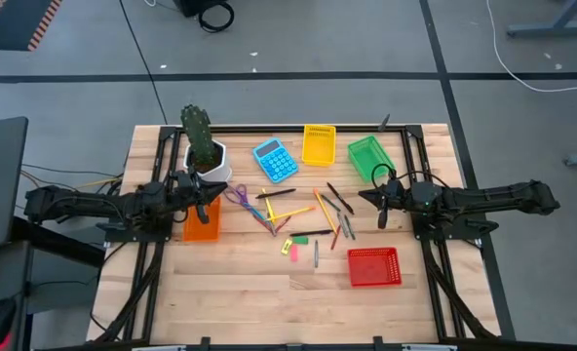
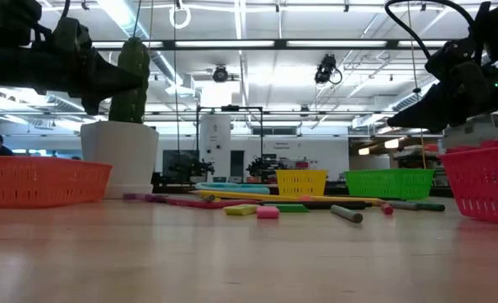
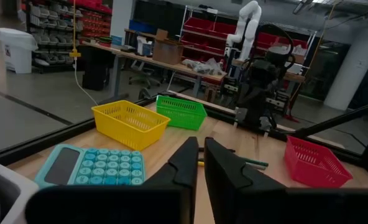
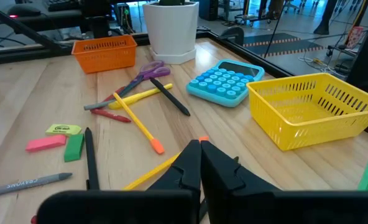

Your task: Sort crayons/erasers/pens/pencils in bins

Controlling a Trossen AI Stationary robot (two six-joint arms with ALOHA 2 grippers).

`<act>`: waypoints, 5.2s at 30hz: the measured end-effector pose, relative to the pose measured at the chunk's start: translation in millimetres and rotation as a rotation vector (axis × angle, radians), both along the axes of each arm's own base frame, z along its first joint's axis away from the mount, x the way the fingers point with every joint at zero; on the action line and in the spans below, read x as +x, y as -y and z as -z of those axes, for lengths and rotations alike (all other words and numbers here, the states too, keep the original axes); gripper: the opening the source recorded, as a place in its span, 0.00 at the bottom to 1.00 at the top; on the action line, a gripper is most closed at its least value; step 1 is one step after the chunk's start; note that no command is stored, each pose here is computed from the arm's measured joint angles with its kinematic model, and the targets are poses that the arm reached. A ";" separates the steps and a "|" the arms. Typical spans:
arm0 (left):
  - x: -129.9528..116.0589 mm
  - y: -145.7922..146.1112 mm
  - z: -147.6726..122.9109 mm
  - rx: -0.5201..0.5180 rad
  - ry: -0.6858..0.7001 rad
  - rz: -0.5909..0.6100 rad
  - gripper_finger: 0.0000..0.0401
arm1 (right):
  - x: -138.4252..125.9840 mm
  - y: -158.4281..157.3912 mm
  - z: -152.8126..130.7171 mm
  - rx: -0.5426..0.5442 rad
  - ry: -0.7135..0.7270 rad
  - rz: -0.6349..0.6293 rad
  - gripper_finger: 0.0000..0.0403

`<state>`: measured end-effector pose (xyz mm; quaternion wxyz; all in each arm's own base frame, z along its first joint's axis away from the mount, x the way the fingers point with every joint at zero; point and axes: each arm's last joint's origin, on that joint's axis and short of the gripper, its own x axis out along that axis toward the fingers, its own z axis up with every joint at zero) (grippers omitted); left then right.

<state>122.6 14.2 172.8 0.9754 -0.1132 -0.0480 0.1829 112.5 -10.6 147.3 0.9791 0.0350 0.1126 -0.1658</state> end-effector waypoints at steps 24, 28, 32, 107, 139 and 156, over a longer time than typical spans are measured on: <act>0.0 0.0 0.0 0.000 0.000 0.000 0.06 | 0.0 0.0 -0.1 0.000 0.001 0.000 0.03; 0.0 0.0 0.0 0.000 0.000 0.000 0.07 | 0.0 0.0 0.0 0.000 0.000 0.000 0.03; 0.0 0.0 0.0 0.000 0.000 0.000 0.08 | 0.0 0.0 -0.1 0.000 0.001 0.000 0.03; 81.0 -8.8 -309.3 -0.441 0.450 0.175 0.10 | 3.6 -0.3 -73.2 0.304 0.533 -0.011 0.03; 105.1 -31.3 -257.1 -0.173 -0.141 0.165 0.10 | 144.4 40.5 -219.9 0.411 -0.435 0.192 0.03; 108.2 -34.4 -249.0 -0.102 -0.235 0.121 0.10 | 148.1 42.9 -198.0 0.420 -0.642 0.195 0.07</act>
